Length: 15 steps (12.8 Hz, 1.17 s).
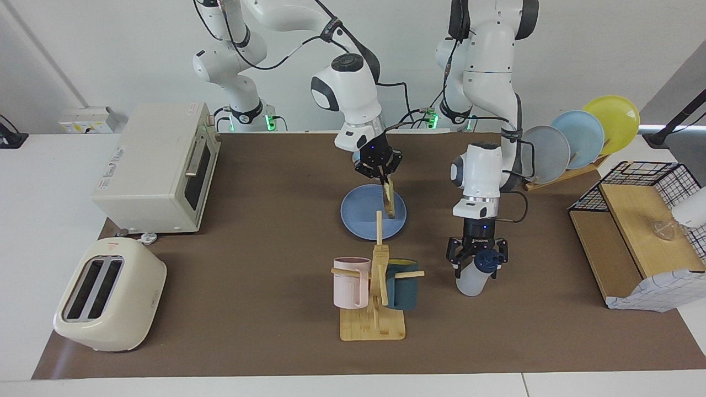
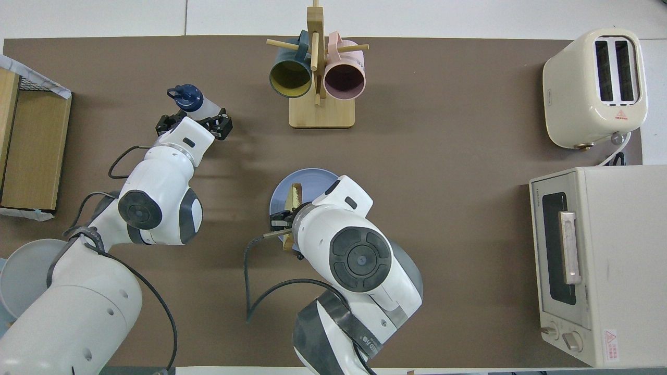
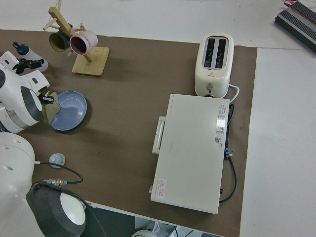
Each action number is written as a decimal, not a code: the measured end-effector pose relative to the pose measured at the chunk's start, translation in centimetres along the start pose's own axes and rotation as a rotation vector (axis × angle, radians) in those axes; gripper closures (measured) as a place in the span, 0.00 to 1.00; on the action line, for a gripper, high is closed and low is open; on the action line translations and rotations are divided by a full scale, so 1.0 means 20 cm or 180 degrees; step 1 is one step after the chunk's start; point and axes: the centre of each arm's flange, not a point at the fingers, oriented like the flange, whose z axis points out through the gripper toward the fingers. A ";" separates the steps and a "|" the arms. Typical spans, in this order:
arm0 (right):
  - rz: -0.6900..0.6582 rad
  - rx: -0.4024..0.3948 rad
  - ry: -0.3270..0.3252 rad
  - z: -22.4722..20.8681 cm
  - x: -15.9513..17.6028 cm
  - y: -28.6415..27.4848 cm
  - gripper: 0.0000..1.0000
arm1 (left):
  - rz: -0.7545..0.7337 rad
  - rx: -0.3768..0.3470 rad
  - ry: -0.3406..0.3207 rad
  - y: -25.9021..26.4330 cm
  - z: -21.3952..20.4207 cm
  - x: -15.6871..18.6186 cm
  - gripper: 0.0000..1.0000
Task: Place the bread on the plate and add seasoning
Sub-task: 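Carry the bread slice onto the blue plate with the right gripper, then grasp the white bottle with the left gripper and lift it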
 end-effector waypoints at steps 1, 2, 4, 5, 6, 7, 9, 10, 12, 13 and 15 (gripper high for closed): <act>-0.0006 -0.0018 -0.0015 0.02 -0.02 0.02 0.93 | 0.0002 0.0000 0.0000 0.00 0.00 0.00 0.00; -0.0010 -0.0042 -0.0034 0.03 -0.04 0.04 0.93 | 0.0001 0.0000 0.0000 0.00 0.00 0.00 0.00; -0.0016 -0.0095 -0.0050 0.06 -0.08 0.10 0.93 | 0.0000 0.0003 0.0001 0.00 0.00 0.00 0.08; -0.0015 -0.0101 -0.0039 0.07 -0.09 0.13 0.93 | -0.0001 0.0004 0.0001 0.00 0.00 0.00 0.20; -0.0011 -0.0098 -0.0020 0.08 -0.10 0.15 0.93 | 0.0000 0.0003 0.0004 0.00 0.00 0.00 0.38; -0.0008 -0.0094 -0.0005 0.09 -0.11 0.17 0.93 | 0.0000 0.0003 0.0006 0.00 0.00 0.01 0.45; -0.0043 -0.0118 0.0033 0.09 -0.11 0.19 0.93 | 0.0027 0.0007 0.0005 -0.01 0.00 0.01 0.46; -0.0121 -0.0172 0.0075 0.09 -0.10 0.20 0.93 | 0.0040 0.0014 0.0004 -0.02 0.00 0.01 0.46; -0.0218 -0.0272 0.0155 0.08 -0.07 0.24 0.93 | 0.0043 0.0027 0.0001 -0.03 0.00 0.02 0.46; -0.0211 -0.0283 0.0172 0.07 -0.05 0.26 0.93 | 0.0041 0.0030 -0.0013 -0.03 0.00 0.02 0.46; -0.0155 -0.0272 0.0210 0.04 -0.03 0.27 0.93 | 0.0026 0.0035 -0.0083 -0.04 0.01 0.05 0.54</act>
